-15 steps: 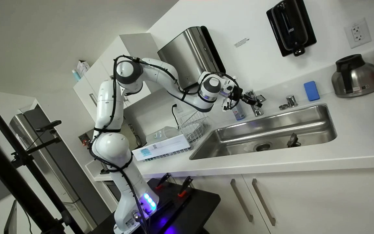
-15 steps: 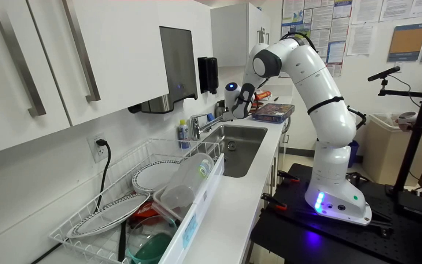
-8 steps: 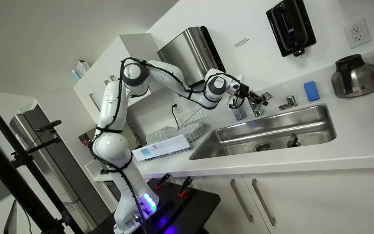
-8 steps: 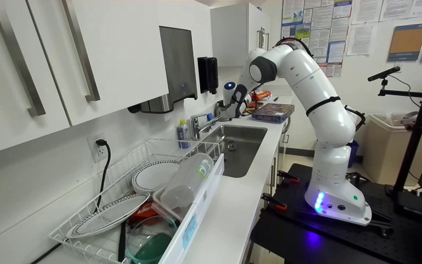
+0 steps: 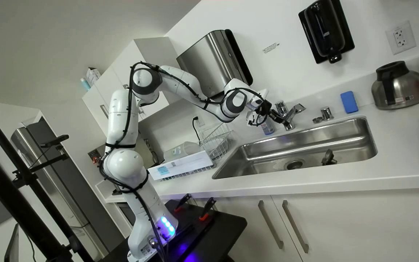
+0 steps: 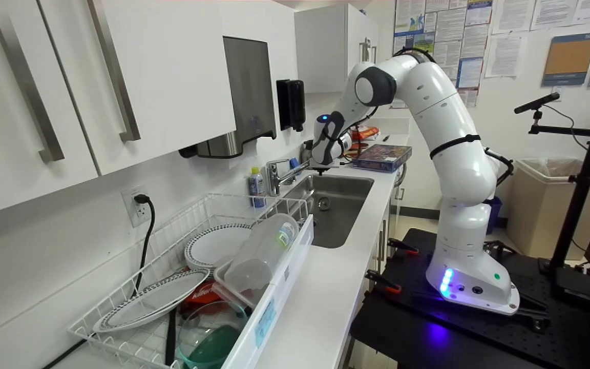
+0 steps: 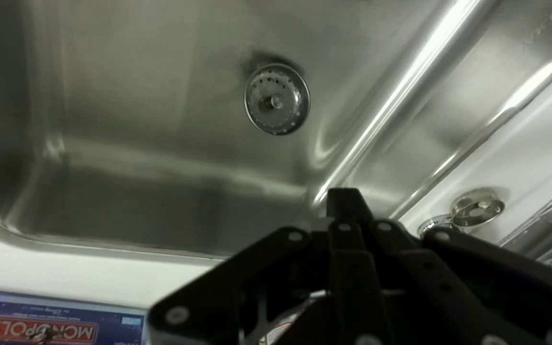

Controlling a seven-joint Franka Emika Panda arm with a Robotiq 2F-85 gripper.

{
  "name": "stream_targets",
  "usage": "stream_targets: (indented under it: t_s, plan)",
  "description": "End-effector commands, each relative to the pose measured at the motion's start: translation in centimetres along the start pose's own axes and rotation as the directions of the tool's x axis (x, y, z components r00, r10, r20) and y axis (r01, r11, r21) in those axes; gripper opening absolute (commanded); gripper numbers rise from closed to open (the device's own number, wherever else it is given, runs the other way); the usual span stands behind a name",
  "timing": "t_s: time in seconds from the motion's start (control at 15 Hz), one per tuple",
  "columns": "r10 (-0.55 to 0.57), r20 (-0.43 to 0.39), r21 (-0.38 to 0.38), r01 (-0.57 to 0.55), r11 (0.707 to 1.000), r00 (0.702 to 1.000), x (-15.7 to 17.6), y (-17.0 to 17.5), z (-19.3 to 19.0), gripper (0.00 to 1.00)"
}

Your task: Turn the faucet to the right

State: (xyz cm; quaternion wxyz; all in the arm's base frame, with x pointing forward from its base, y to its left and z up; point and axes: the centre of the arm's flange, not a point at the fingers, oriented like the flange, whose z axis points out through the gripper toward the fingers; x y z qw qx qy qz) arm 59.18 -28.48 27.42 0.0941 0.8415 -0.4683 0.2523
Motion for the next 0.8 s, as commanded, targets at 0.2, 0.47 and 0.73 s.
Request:
stream_targets:
  t_s: [0.2,0.47,0.73]
  plan:
    - [-0.06,0.09,0.054,0.055,0.997,0.994,-1.1,7.2,-11.5,0.0]
    - [-0.07,0.103,0.058,0.064,0.996,0.992,-0.7,9.9,-16.9,0.0]
    - [-0.077,0.123,0.064,0.07,0.995,0.989,-0.4,11.2,-20.1,0.0]
